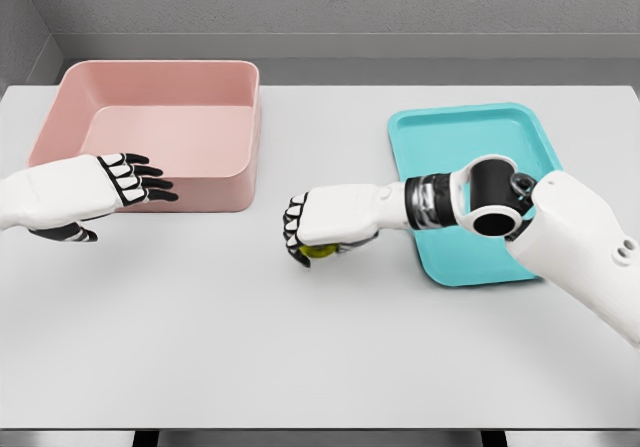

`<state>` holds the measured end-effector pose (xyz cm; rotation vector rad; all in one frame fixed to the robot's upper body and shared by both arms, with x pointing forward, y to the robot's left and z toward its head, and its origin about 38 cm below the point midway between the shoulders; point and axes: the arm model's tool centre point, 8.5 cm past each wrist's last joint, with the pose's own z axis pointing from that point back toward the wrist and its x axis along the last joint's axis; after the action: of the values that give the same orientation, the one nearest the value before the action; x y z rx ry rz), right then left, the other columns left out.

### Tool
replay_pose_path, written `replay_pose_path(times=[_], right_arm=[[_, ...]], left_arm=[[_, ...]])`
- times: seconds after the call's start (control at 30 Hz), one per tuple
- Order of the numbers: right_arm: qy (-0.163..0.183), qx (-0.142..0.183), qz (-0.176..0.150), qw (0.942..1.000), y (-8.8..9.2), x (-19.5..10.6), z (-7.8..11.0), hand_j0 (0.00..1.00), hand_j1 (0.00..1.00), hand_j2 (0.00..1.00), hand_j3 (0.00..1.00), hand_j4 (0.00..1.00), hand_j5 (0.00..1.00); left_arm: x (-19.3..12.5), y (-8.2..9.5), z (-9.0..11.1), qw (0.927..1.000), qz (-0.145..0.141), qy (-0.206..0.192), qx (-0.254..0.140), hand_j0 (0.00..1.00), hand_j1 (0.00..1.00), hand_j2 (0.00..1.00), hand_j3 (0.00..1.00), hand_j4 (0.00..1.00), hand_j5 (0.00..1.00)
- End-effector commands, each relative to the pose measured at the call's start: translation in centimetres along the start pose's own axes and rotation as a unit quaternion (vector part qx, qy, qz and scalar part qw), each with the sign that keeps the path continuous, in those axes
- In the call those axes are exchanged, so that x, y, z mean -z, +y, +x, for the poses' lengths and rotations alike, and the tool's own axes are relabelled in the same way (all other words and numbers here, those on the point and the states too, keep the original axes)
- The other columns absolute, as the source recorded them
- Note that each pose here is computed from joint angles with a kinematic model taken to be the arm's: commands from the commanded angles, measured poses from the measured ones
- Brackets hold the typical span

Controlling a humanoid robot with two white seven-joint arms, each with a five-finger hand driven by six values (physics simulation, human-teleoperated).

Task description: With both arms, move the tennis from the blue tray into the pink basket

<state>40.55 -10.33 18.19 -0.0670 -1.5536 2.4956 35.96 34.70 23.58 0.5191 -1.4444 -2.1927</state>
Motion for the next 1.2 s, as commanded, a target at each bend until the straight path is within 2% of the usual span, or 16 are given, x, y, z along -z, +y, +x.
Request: replay_pose_path(times=[0.0, 0.33, 0.63, 0.67, 0.7, 0.73, 0.77, 0.8, 0.9, 1.03, 1.1, 1.17], right_arm=[[0.010, 0.022, 0.006, 0.9997, 0.9, 0.4, -1.0, 0.38, 0.38, 0.38, 0.38, 0.38, 0.38], [0.004, 0.021, 0.008, 0.9997, 0.7, 1.2, -0.9, 0.39, 0.39, 0.39, 0.39, 0.39, 0.39], [0.002, 0.022, 0.021, 0.9995, 1.6, 1.6, -0.7, 0.41, 0.41, 0.41, 0.41, 0.41, 0.41], [0.002, 0.022, 0.021, 0.9995, 1.6, 1.5, -0.7, 0.47, 0.47, 0.47, 0.47, 0.47, 0.47], [0.003, 0.023, 0.020, 0.9995, 1.6, 1.5, -0.8, 0.59, 0.59, 0.59, 0.59, 0.59, 0.59], [0.004, 0.023, 0.019, 0.9995, 1.5, 1.5, -0.8, 0.76, 0.76, 0.76, 0.76, 0.76, 0.76], [0.004, 0.024, 0.019, 0.9995, 1.6, 1.4, -0.8, 0.85, 0.85, 0.85, 0.85, 0.85, 0.85], [0.006, 0.024, 0.019, 0.9995, 1.5, 1.3, -0.9, 0.90, 0.90, 0.90, 0.90, 0.90, 0.90], [0.007, 0.024, 0.018, 0.9995, 1.5, 1.2, -1.0, 0.96, 0.96, 0.96, 0.96, 0.96, 0.96], [0.012, 0.024, 0.019, 0.9994, 1.7, 0.8, -1.2, 0.99, 0.99, 0.99, 0.99, 0.99, 0.99], [0.034, 0.022, -0.004, 0.9992, 0.3, -1.1, -2.3, 1.00, 1.00, 1.00, 1.00, 1.00, 1.00], [0.056, 0.002, -0.042, 0.9975, -2.1, -3.6, -2.8, 1.00, 1.00, 1.00, 1.00, 1.00, 1.00]], left_arm=[[0.0, 0.1, 0.0, 1.0000, 0.002, 0.000, -0.002, 1.00, 1.00, 1.00, 1.00, 1.00, 1.00], [-0.1, 0.0, 0.0, 1.0000, 0.001, 0.001, -0.003, 1.00, 1.00, 1.00, 1.00, 1.00, 1.00], [0.0, 0.0, 0.0, 1.0000, 0.001, 0.000, -0.003, 1.00, 1.00, 1.00, 1.00, 1.00, 1.00], [0.0, 0.0, 0.0, 1.0000, 0.001, 0.000, -0.003, 1.00, 1.00, 1.00, 1.00, 1.00, 1.00], [0.0, 0.0, 0.0, 1.0000, 0.001, 0.000, -0.003, 1.00, 1.00, 1.00, 1.00, 1.00, 1.00], [0.0, 0.0, 0.0, 1.0000, 0.001, 0.000, -0.003, 1.00, 1.00, 1.00, 1.00, 1.00, 1.00], [0.0, 0.0, 0.0, 1.0000, 0.001, 0.000, -0.003, 1.00, 1.00, 1.00, 1.00, 1.00, 1.00], [0.0, 0.0, 0.0, 1.0000, 0.001, 0.000, -0.003, 1.00, 1.00, 1.00, 1.00, 1.00, 1.00], [0.0, 0.0, 0.0, 1.0000, 0.001, 0.000, -0.002, 1.00, 1.00, 1.00, 1.00, 1.00, 1.00], [0.0, 0.0, 0.0, 1.0000, 0.001, 0.000, -0.002, 1.00, 1.00, 1.00, 1.00, 1.00, 1.00], [0.0, 0.0, 0.0, 1.0000, 0.001, 0.000, -0.002, 1.00, 1.00, 1.00, 1.00, 1.00, 1.00], [0.0, 0.0, 0.0, 1.0000, 0.000, 0.000, -0.002, 1.00, 1.00, 1.00, 1.00, 1.00, 1.00]])
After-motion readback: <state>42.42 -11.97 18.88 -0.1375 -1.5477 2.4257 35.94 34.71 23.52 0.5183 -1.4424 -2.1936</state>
